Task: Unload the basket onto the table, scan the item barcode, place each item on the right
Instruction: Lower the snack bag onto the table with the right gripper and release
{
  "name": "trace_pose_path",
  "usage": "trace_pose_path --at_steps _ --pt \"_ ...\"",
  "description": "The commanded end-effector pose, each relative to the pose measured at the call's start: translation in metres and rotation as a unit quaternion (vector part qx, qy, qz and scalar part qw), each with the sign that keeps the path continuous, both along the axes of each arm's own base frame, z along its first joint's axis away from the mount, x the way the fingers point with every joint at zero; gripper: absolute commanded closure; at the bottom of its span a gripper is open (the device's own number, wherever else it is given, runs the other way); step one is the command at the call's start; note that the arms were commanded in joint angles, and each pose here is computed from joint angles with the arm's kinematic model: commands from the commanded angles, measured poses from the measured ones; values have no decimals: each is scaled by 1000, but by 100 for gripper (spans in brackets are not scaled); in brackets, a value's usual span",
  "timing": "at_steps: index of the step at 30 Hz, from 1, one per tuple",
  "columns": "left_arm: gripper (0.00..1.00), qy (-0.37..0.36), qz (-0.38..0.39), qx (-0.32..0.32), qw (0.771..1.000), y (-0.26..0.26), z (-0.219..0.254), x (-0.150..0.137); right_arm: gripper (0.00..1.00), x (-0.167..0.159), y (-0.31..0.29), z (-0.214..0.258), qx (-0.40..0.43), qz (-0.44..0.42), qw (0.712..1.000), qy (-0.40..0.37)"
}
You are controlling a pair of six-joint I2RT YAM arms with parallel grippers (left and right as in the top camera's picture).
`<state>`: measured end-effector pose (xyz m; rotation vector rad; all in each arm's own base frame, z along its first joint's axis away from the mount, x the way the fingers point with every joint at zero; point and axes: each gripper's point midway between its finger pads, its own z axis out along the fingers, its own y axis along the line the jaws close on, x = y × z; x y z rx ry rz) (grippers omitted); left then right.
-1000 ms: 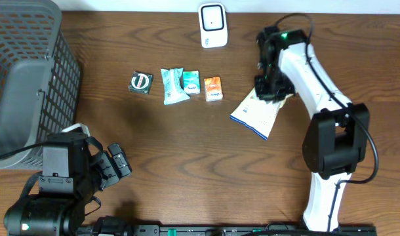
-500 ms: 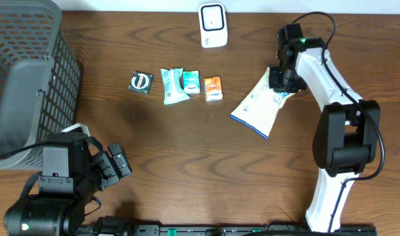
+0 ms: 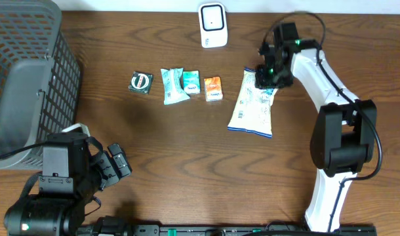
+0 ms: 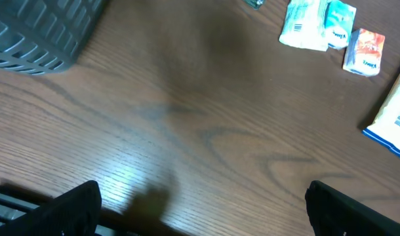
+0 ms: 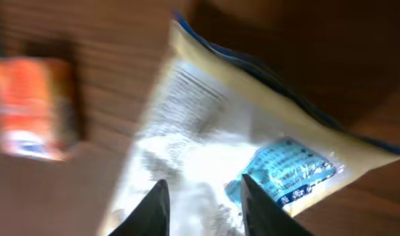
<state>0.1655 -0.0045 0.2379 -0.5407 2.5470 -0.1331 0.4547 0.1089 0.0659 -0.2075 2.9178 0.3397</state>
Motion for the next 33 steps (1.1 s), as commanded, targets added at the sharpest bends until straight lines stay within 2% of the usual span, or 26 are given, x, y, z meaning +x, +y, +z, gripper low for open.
trace_pose_path --at_steps 1,4,8,14,21,25,28,33 --pt "2 1 3 1 1000 1 0 0 69 17 14 49 23 28 999 -41" --pt "2 1 3 1 1000 1 0 0 69 13 14 71 25 28 999 -37" --pt "2 1 3 1 1000 1 0 0 67 -15 20 77 36 35 999 17" --pt "2 1 3 1 1000 1 0 0 68 -76 20 51 16 43 988 145" --pt "2 1 3 1 1000 1 0 0 66 -121 20 5 -11 54 972 228" --pt "2 1 3 1 1000 1 0 0 60 -138 16 -13 -20 50 965 256" --pt "2 1 3 1 1000 1 0 0 56 -146 2 -22 -58 35 961 269" --pt "2 1 3 1 1000 1 0 0 57 -135 -15 -32 -103 16 964 244"
